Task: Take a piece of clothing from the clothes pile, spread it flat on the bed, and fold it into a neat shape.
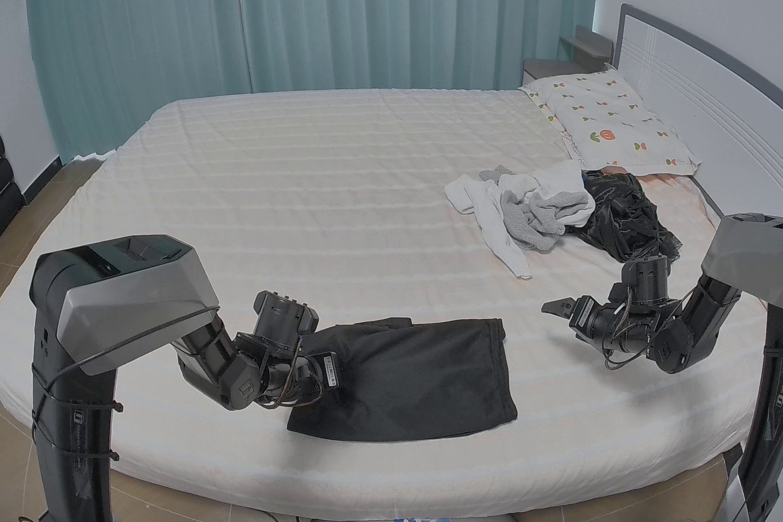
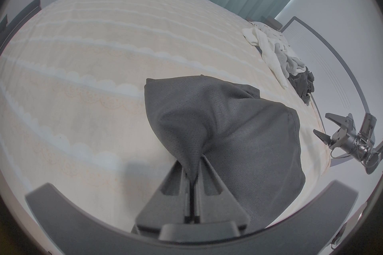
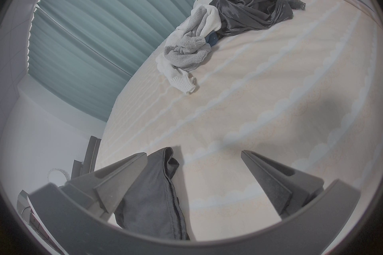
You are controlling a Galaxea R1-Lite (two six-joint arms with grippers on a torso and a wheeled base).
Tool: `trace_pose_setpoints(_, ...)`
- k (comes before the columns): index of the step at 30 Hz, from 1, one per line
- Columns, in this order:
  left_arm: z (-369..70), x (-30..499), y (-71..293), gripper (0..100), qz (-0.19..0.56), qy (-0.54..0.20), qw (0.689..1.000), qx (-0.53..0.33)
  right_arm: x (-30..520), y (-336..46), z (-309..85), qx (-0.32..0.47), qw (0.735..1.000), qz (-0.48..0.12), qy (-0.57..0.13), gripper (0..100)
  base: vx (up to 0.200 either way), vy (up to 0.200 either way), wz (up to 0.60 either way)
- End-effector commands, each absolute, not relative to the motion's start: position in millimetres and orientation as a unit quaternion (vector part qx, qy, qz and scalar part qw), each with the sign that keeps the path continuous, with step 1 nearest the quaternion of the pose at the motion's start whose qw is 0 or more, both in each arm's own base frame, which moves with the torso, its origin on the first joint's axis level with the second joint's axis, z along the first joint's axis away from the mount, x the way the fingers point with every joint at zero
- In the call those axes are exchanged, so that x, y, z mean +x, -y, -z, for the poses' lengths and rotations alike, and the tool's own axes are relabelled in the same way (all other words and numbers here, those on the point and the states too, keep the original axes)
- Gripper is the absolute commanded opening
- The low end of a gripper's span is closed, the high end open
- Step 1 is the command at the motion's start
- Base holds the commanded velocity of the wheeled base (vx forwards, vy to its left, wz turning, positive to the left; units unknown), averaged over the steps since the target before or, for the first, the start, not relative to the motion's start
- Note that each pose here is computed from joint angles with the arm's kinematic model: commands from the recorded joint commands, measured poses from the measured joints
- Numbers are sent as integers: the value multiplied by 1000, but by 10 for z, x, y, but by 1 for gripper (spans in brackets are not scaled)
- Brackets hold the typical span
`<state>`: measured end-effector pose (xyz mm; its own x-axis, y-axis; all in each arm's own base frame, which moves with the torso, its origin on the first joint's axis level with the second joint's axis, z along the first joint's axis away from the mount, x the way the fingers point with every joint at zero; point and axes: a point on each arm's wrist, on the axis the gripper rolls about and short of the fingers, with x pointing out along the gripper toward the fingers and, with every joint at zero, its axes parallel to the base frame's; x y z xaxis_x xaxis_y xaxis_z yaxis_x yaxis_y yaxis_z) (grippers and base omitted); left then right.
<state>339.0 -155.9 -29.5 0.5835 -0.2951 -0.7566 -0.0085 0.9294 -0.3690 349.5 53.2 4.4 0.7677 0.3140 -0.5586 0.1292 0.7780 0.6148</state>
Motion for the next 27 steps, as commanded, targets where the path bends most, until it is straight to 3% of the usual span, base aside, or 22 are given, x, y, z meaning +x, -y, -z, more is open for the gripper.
trace_pose_setpoints(1,290,3387,1557,0,79,-447,874,-171,3464,-528,-32,329,879,-51,-342,100,0,0,0)
trace_pose_setpoints(27,272,3415,1582,0,75,-444,873,-186,3405,-560,-34,318,884,-30,-341,100,-23,0,0)
